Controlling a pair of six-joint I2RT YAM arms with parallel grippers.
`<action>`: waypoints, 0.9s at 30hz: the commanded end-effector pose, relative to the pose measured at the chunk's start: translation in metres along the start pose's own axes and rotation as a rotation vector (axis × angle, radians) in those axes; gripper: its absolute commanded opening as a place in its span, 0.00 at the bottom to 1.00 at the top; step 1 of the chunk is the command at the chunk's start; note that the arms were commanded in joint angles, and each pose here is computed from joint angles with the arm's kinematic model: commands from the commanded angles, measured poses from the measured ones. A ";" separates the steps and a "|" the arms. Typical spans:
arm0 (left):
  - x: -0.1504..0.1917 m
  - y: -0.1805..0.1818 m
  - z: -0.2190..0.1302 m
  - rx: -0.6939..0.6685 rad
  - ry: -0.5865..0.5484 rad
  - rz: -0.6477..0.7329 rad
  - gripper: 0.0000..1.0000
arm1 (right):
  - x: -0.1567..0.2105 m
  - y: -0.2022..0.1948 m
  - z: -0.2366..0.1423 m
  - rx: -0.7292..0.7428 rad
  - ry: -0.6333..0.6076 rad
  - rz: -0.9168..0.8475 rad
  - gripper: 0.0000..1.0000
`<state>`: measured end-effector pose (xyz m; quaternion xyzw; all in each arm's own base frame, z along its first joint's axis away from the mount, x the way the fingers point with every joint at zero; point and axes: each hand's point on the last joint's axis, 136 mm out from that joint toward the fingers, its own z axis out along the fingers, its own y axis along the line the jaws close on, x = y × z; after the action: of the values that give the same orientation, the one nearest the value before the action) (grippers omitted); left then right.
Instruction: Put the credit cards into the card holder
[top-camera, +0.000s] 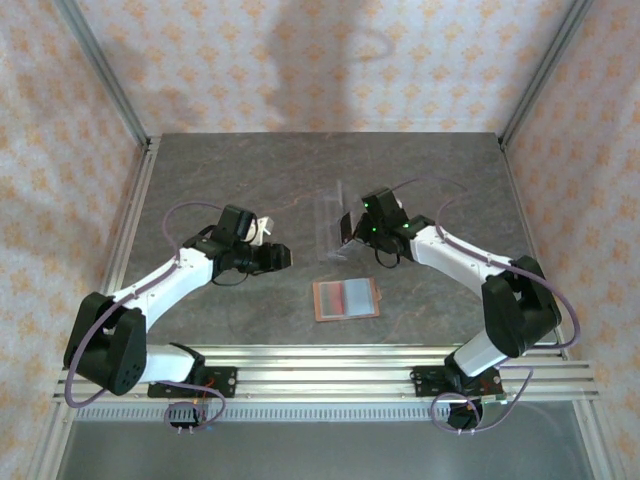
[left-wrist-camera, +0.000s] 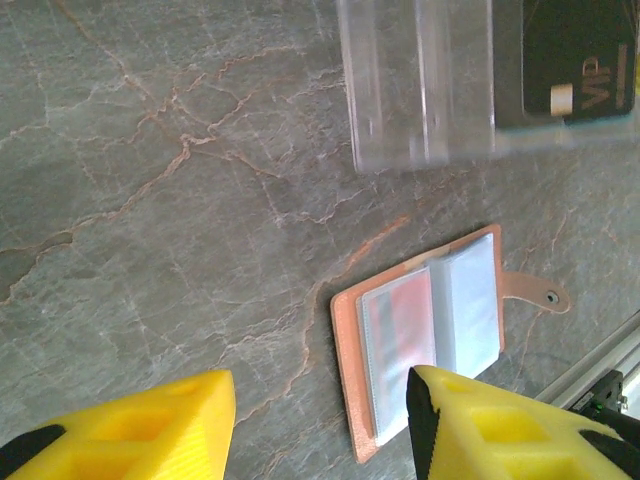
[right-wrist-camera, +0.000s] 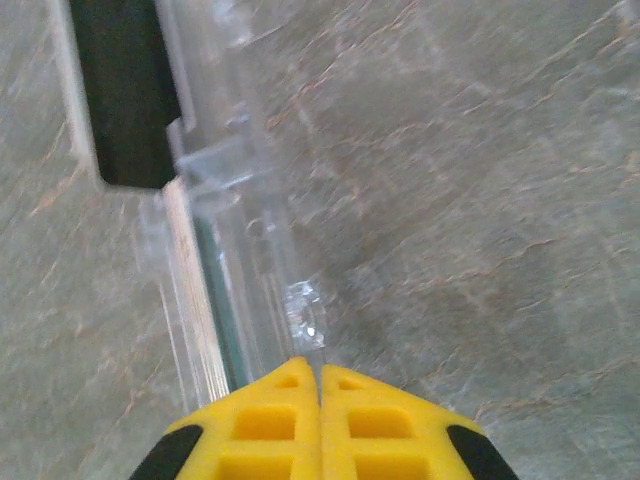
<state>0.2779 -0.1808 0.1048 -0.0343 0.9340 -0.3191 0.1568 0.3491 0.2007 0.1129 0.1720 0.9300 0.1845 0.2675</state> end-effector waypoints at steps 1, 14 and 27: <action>-0.003 -0.008 -0.005 0.031 -0.006 0.032 0.50 | -0.020 -0.017 -0.002 0.084 -0.115 0.107 0.05; 0.007 -0.003 -0.014 0.013 -0.021 0.042 0.50 | -0.022 -0.021 -0.013 0.135 -0.044 -0.173 0.10; 0.007 0.006 -0.009 0.041 -0.099 -0.055 0.52 | -0.024 -0.003 -0.023 0.141 0.113 -0.380 0.61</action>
<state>0.2591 -0.1743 0.0998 -0.0504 0.9268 -0.3317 0.1685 0.3689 0.1733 0.1555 0.0457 0.9559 0.0958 0.2737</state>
